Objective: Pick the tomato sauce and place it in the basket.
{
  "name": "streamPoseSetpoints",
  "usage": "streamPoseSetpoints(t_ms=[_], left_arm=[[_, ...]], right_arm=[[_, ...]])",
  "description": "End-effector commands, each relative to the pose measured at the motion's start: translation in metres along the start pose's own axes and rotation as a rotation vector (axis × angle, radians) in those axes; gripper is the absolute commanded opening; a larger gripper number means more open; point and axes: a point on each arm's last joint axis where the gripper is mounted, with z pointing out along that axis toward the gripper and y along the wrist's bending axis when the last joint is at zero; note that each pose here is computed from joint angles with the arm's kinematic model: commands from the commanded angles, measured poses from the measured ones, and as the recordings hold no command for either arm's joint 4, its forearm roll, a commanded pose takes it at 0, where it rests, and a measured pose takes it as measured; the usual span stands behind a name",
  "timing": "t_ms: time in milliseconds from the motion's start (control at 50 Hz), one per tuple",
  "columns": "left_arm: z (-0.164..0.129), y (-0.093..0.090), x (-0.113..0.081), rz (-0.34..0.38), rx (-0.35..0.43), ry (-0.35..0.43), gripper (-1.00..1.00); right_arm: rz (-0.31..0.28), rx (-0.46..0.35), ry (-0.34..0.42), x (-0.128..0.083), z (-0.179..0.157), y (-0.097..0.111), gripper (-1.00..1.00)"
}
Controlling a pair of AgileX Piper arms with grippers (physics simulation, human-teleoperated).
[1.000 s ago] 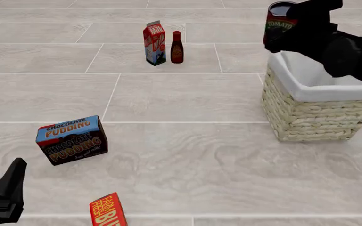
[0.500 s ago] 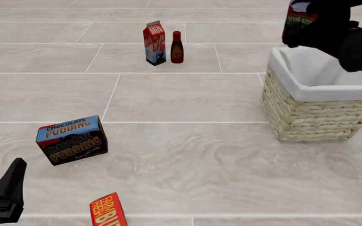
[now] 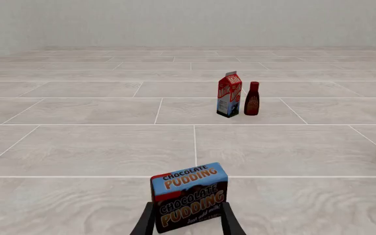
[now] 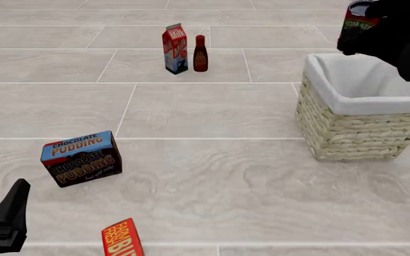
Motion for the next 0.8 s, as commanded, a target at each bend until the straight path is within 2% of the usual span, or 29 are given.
streamPoseSetpoints(t_ms=[20,800], left_arm=[[0.000,0.000,0.000,0.000,0.000,0.000,1.00],[0.000,0.000,0.000,0.000,0.000,0.000,1.00]], right_arm=[[0.036,0.036,0.000,0.002,0.001,-0.014,-1.00],[0.072,0.084,0.055,0.034,0.022,-0.032,-1.00]])
